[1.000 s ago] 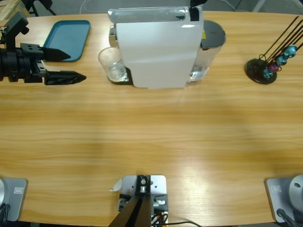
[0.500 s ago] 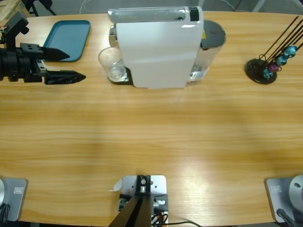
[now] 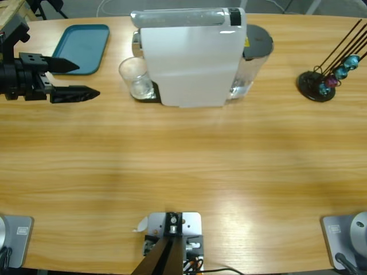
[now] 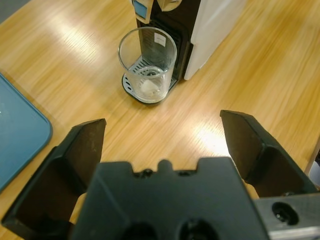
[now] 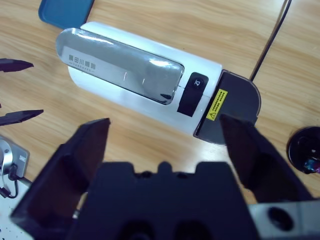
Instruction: Pour coffee
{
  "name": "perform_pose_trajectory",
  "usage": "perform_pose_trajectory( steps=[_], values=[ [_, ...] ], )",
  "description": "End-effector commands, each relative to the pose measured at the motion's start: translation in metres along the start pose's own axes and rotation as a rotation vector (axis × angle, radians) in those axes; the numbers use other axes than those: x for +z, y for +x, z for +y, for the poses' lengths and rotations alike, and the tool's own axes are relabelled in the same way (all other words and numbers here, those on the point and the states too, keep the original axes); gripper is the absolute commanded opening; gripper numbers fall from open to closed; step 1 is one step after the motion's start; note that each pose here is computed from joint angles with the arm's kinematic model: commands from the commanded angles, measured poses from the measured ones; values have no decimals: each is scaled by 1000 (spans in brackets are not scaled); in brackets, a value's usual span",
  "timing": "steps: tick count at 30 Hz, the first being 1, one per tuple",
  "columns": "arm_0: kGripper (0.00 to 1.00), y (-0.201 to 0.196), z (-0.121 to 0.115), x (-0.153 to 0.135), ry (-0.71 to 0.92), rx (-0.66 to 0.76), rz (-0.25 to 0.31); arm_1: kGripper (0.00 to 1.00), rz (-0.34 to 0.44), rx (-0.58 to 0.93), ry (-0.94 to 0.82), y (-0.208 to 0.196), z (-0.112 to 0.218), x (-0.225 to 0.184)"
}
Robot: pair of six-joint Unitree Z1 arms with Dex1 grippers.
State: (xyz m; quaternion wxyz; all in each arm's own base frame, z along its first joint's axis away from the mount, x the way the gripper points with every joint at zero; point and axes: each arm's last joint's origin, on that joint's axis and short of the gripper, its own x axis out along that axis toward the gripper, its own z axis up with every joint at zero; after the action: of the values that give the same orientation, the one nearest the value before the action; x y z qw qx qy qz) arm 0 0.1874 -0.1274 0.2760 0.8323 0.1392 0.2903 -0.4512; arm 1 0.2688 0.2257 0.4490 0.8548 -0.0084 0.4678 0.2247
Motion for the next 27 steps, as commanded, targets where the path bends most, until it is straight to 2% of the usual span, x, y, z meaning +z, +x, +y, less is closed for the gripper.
perform_pose_trajectory(
  steps=[1, 27],
  values=[
    [1000, 5, -2, -14, 8, -2, 59, 1000, 40, -25, 7, -2, -3, -12],
    [1000, 4, -3, -15, 24, -4, 60, 1000, 39, -62, 18, -3, -8, -17]
  ],
)
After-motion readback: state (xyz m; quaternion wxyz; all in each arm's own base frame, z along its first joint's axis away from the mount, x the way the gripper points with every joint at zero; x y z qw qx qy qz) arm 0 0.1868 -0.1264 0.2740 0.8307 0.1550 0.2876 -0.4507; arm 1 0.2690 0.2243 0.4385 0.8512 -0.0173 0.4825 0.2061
